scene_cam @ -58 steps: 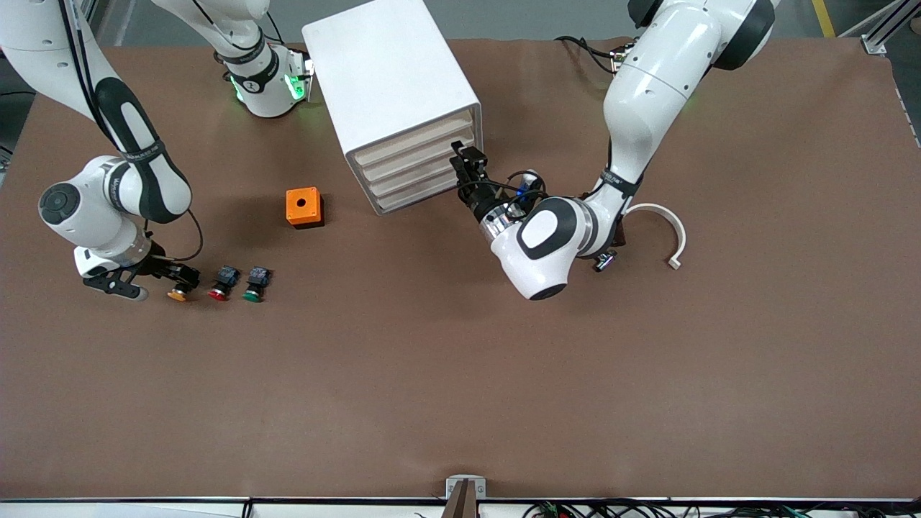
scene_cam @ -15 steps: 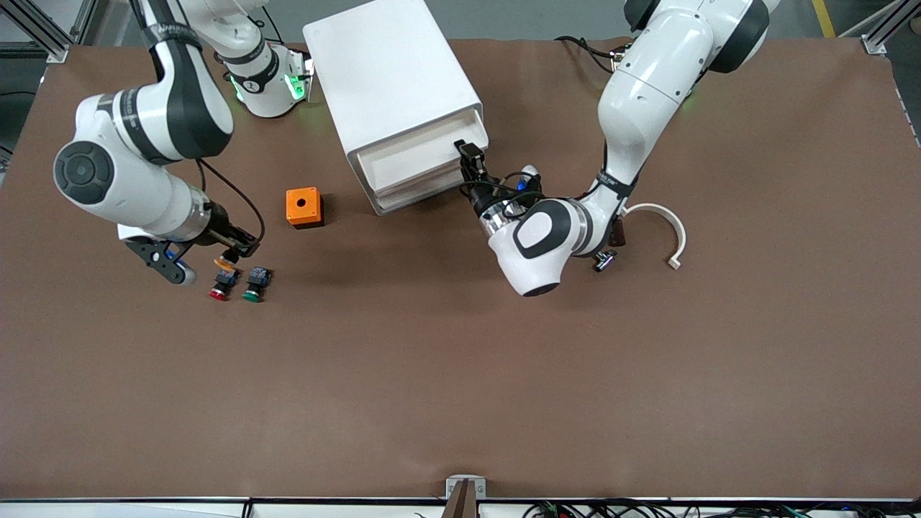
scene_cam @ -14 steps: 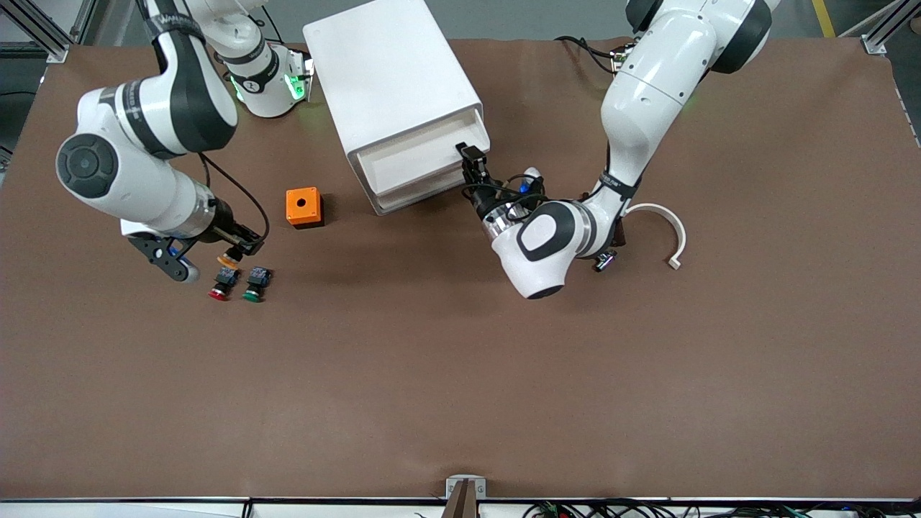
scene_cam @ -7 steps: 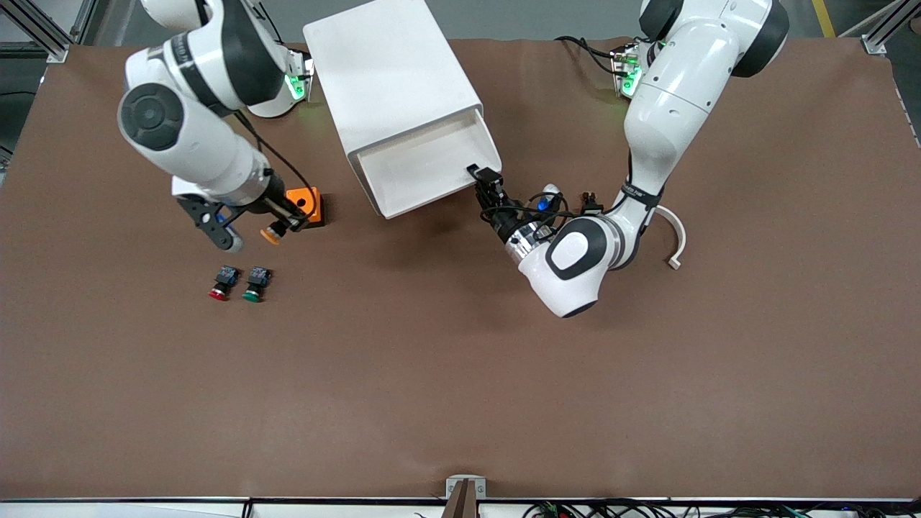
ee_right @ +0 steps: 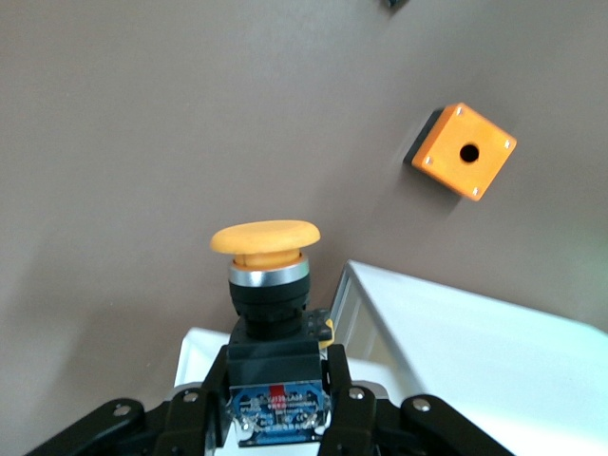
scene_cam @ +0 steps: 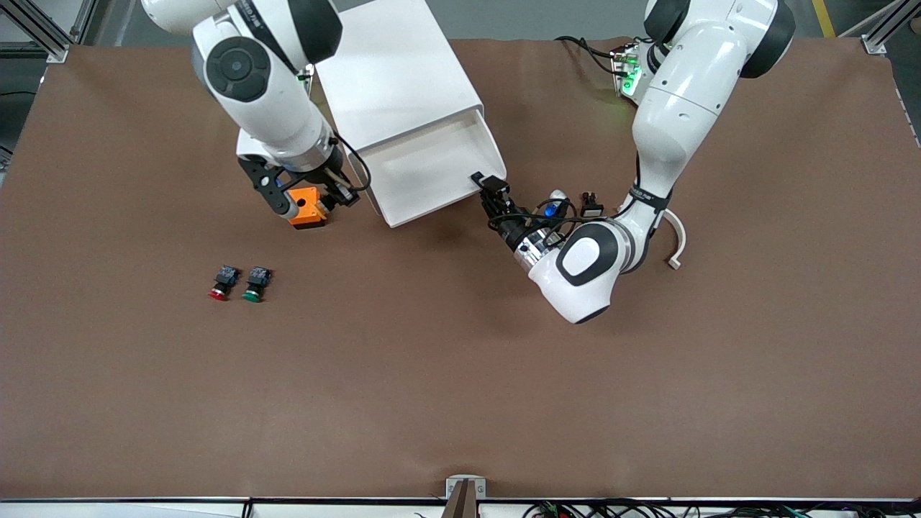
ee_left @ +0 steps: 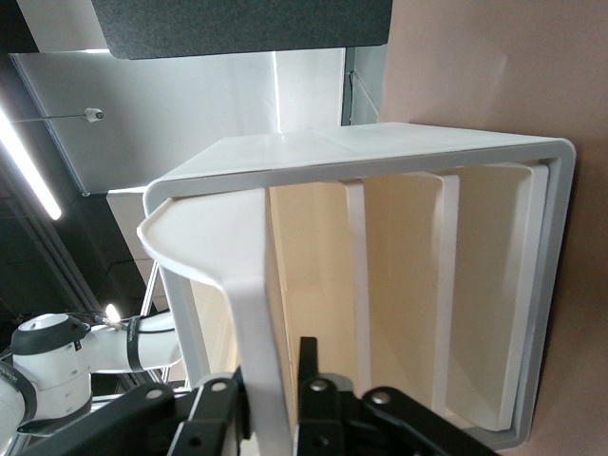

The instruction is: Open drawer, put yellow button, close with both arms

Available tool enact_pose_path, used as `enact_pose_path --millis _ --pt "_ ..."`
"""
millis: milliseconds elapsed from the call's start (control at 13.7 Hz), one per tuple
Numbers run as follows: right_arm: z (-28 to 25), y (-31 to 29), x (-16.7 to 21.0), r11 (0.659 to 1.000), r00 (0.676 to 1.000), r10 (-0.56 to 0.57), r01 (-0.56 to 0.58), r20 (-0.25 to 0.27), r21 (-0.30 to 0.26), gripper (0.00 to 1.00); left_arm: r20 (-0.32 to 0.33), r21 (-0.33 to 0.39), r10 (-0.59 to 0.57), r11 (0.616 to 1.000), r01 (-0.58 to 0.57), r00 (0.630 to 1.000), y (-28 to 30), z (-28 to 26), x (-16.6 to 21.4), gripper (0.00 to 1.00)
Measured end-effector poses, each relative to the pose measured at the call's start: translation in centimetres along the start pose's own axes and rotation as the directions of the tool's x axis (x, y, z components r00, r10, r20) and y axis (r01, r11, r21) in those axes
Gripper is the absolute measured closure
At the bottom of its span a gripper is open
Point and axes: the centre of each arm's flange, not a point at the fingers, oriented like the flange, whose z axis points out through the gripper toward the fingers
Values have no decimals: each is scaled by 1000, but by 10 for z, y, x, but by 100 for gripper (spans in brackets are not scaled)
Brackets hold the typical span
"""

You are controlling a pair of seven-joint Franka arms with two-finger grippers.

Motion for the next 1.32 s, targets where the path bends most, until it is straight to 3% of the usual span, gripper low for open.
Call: enact_pose_path --millis 73,220,366,732,1025,1318 --pt "1 -2 -14 1000 1000 10 -10 -2 6 59 1 0 0 1000 0 1000 0 0 0 81" --pt "2 -4 -38 999 1000 27 -27 -4 20 59 6 -5 -3 1000 3 1000 3 -1 0 64" --pt "2 -7 -54 998 999 48 -47 -4 39 59 8 -6 -4 1000 4 1000 4 -2 1 58" --pt "20 -14 -102 995 997 82 -82 -2 65 59 18 -18 62 998 -61 998 4 -10 0 1" --pt "42 -19 -139 992 994 112 -111 -2 66 59 15 -50 248 968 -247 969 -20 -20 -16 0" --pt "65 -25 -169 987 989 150 -149 -7 52 59 13 -106 466 881 -462 885 -51 -47 -28 0"
